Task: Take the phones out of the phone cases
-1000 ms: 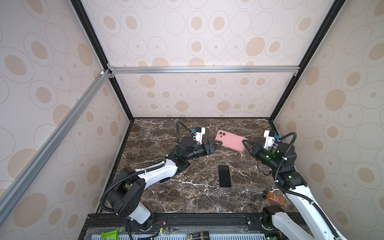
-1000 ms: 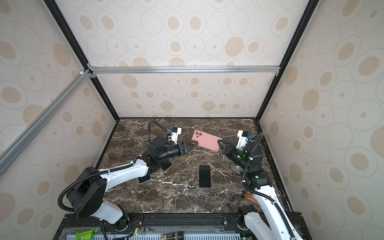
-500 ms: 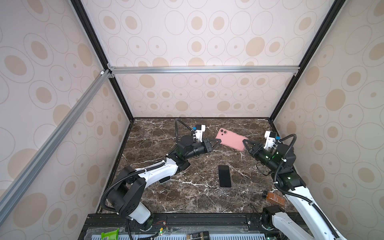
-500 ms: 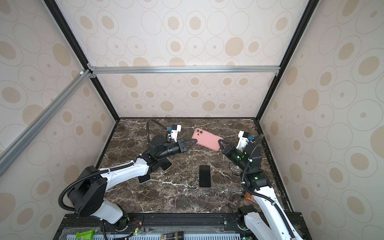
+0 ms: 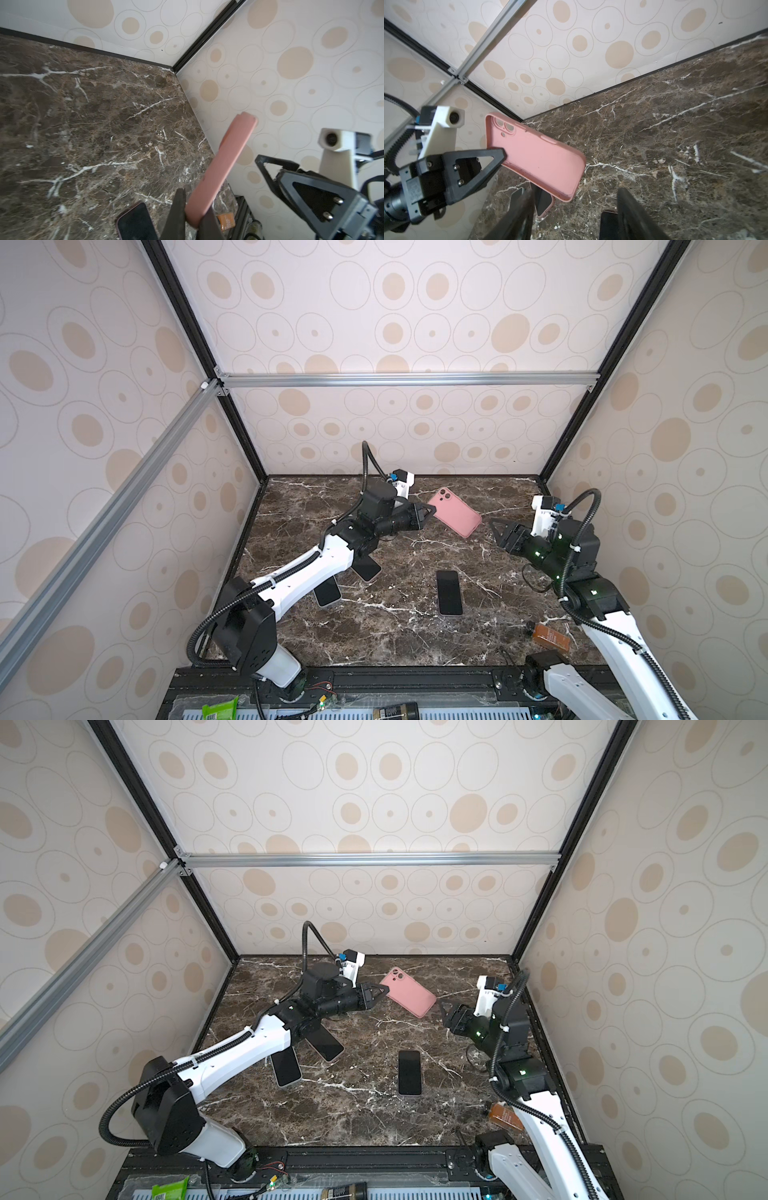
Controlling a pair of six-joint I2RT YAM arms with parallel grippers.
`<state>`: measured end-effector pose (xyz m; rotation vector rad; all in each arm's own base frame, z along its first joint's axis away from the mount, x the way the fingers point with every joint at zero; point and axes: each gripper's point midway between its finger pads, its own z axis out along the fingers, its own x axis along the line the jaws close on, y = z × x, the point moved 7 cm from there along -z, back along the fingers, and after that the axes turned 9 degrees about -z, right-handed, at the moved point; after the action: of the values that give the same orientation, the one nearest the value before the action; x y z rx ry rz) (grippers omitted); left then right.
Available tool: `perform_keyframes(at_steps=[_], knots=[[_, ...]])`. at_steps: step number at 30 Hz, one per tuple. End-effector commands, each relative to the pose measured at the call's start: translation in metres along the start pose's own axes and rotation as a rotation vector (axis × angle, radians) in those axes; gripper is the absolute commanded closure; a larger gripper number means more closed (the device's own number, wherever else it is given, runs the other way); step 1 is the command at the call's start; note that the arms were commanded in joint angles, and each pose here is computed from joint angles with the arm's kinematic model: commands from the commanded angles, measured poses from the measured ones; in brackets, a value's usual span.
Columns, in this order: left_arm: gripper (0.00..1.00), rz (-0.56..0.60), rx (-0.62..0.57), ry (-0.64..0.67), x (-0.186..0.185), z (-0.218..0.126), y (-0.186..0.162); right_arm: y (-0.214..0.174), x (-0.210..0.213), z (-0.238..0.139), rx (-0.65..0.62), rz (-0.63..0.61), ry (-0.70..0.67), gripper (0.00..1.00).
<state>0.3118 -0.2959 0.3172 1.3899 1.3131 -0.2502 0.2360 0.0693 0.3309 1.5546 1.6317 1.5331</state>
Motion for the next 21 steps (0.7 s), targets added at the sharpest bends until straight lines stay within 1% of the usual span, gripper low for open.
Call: perform_keyframes(at_steps=[1, 3, 4, 7, 9, 11, 15, 18, 21], knots=[[1.00, 0.090, 0.130, 0.189, 0.022, 0.000, -0.012, -0.002, 0.015, 0.005, 0.144, -0.228, 0.129, 0.38], [1.00, 0.113, 0.157, 0.215, 0.022, -0.001, -0.012, -0.003, 0.021, 0.010, 0.210, -0.297, 0.151, 0.41], [1.00, 0.117, 0.171, 0.225, 0.023, 0.000, -0.012, -0.004, 0.024, 0.013, 0.232, -0.347, 0.138, 0.42], [1.00, 0.129, 0.196, 0.230, 0.022, 0.000, -0.013, -0.016, 0.037, 0.023, 0.311, -0.548, 0.062, 0.44], [1.00, 0.132, 0.207, 0.218, 0.021, 0.001, -0.013, -0.022, 0.043, 0.030, 0.343, -0.645, 0.021, 0.45], [1.00, 0.137, 0.219, 0.200, 0.019, 0.002, -0.015, -0.027, 0.048, 0.037, 0.362, -0.706, 0.015, 0.46], [1.00, 0.149, 0.234, 0.164, 0.015, 0.003, -0.016, -0.034, 0.054, 0.049, 0.380, -0.755, 0.047, 0.50], [1.00, 0.169, 0.246, 0.140, 0.011, 0.002, -0.017, -0.034, 0.057, 0.053, 0.382, -0.744, 0.065, 0.54], [1.00, 0.185, 0.253, 0.140, 0.011, 0.000, -0.018, -0.035, 0.060, 0.055, 0.411, -0.730, 0.095, 0.55]])
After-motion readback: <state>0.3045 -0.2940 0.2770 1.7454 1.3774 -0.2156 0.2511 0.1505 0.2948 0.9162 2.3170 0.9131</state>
